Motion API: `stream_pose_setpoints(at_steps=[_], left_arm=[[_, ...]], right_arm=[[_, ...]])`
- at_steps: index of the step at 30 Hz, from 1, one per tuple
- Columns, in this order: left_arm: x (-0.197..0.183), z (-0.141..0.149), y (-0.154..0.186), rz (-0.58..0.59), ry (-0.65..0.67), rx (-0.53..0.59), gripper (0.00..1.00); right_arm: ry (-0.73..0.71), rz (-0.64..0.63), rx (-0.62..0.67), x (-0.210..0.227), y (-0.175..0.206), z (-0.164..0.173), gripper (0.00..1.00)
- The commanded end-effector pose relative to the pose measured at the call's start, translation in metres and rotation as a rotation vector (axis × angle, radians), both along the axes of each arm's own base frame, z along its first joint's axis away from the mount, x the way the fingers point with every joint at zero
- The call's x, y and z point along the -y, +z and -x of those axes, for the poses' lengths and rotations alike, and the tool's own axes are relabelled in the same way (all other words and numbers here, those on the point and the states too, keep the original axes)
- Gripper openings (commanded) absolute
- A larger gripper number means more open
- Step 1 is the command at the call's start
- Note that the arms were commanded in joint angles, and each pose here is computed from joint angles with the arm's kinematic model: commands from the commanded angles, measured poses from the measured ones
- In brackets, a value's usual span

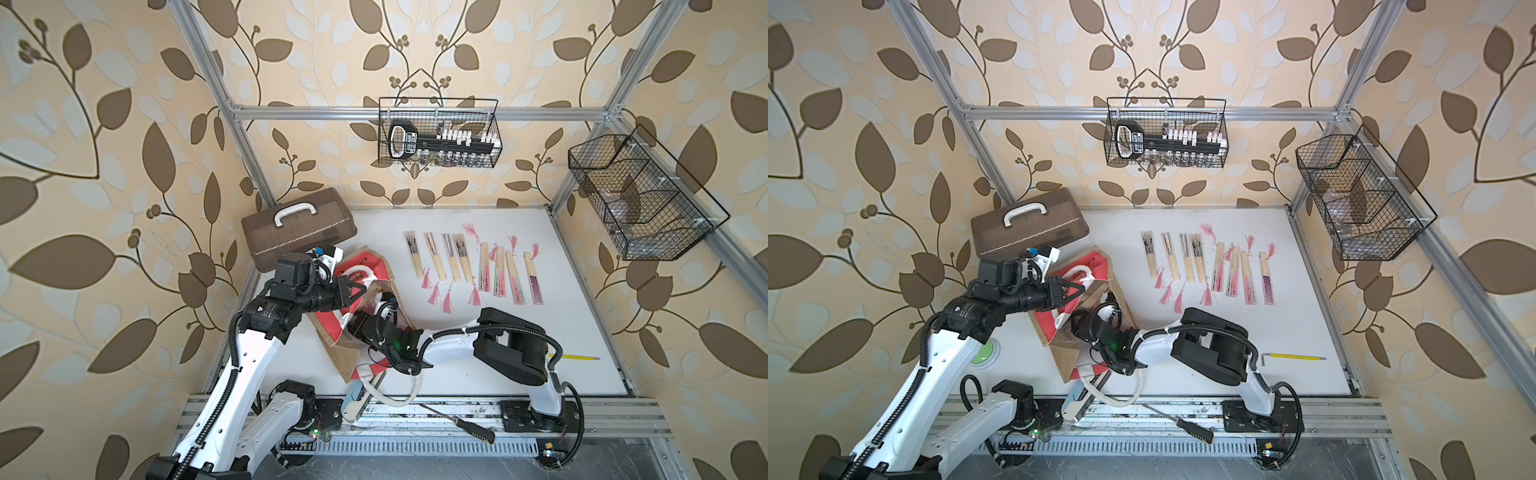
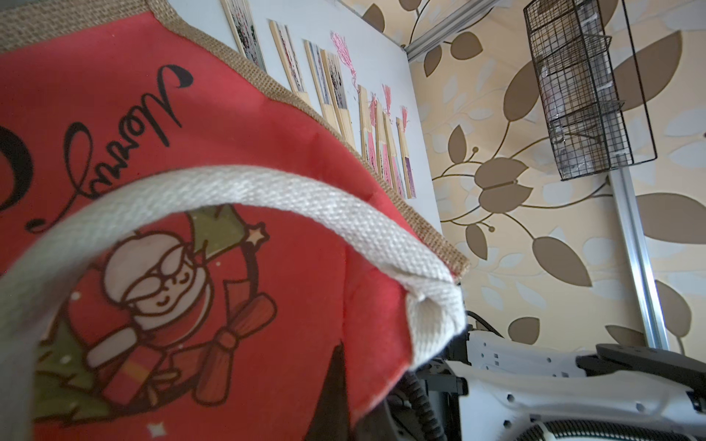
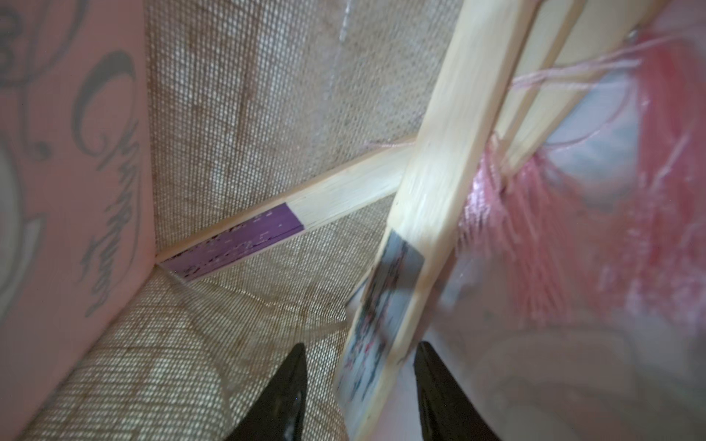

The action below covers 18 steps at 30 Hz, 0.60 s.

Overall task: Take out the folding fans from the tote bags
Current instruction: Pick up the folding fan from the canvas bag.

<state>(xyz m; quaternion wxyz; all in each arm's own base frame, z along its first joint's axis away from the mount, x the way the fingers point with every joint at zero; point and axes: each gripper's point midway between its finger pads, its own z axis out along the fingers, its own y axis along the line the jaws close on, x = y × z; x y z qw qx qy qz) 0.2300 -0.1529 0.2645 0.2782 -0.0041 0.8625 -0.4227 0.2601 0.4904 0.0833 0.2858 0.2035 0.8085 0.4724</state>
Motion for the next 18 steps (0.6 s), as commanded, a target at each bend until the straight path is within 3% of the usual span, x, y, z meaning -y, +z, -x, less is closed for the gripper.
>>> stream_pose_setpoints(at_steps=[1,11,18], left_arm=[[0.003,-0.001,0.021,0.010,-0.039,0.072,0.00],[0.004,0.004,0.025,0.019,-0.055,0.081,0.00],[0.003,0.006,0.020,0.007,-0.049,0.066,0.00]], right_arm=[[-0.004,-0.037,-0.044,-0.004,-0.015,-0.004,0.45],[0.033,-0.051,-0.101,-0.015,-0.032,-0.008,0.41],[0.059,-0.064,-0.092,-0.020,-0.035,-0.011,0.31]])
